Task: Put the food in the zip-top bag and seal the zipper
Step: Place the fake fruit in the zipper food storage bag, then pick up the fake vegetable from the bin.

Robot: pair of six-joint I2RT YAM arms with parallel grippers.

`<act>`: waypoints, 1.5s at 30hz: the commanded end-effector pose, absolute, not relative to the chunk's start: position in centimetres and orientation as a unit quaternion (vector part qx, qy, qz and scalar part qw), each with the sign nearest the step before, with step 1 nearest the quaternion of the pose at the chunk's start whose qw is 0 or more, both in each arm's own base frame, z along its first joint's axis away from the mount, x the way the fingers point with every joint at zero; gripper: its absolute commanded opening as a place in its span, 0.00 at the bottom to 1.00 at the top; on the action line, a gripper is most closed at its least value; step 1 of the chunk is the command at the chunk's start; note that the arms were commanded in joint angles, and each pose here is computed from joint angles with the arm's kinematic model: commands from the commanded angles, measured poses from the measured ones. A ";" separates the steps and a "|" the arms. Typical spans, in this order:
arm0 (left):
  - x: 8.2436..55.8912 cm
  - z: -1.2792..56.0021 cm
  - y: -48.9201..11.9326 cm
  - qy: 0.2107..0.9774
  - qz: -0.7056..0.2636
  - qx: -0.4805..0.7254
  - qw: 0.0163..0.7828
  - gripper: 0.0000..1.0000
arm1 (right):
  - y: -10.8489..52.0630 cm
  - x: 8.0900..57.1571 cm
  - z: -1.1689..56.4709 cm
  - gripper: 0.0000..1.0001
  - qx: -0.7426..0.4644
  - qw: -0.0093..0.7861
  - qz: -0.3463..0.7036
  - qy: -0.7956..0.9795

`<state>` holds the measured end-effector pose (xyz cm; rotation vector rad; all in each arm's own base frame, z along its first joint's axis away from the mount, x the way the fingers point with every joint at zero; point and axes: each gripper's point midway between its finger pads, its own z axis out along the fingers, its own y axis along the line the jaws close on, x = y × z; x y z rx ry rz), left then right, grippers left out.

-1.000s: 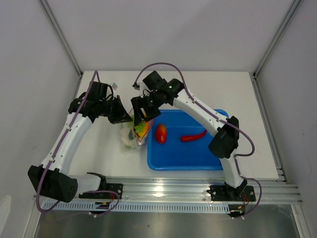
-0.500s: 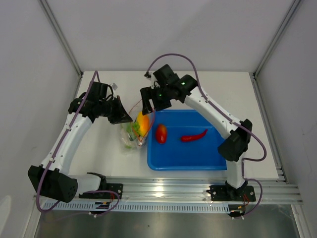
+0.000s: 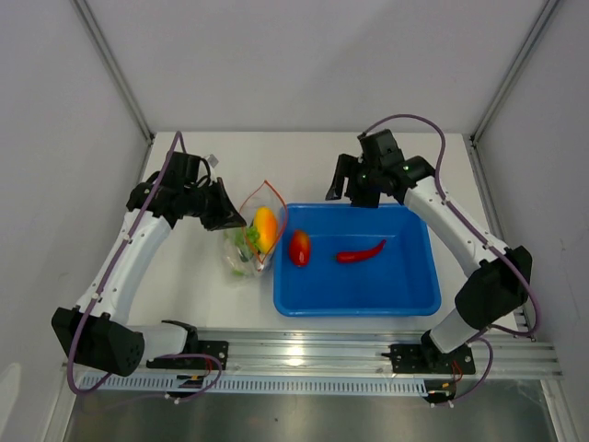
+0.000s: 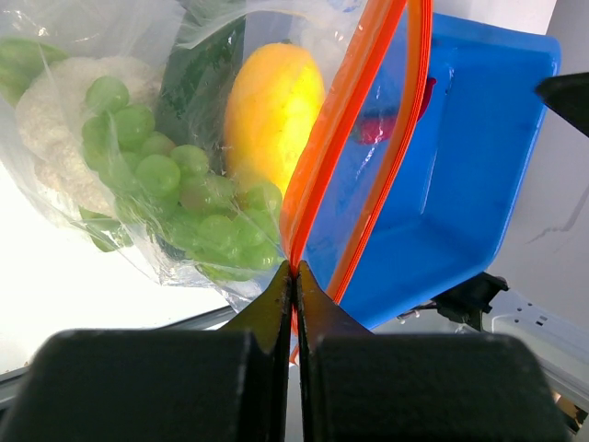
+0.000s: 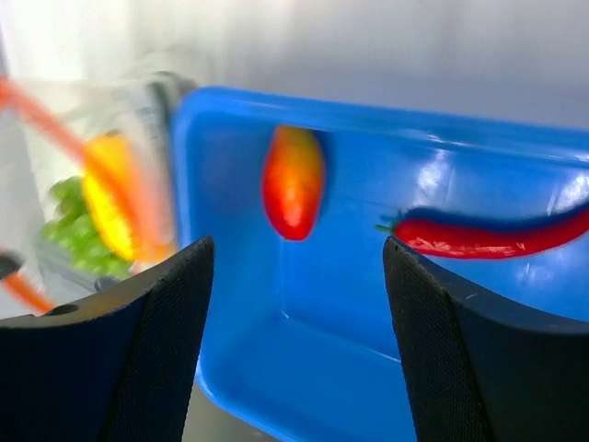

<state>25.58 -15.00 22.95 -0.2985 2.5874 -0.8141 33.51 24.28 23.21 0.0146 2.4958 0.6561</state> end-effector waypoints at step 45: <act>25.6 23.3 -15.4 0.925 -0.303 -0.096 0.208 0.01 | 14.1 29.6 2.8 0.62 0.425 0.071 0.023 0.902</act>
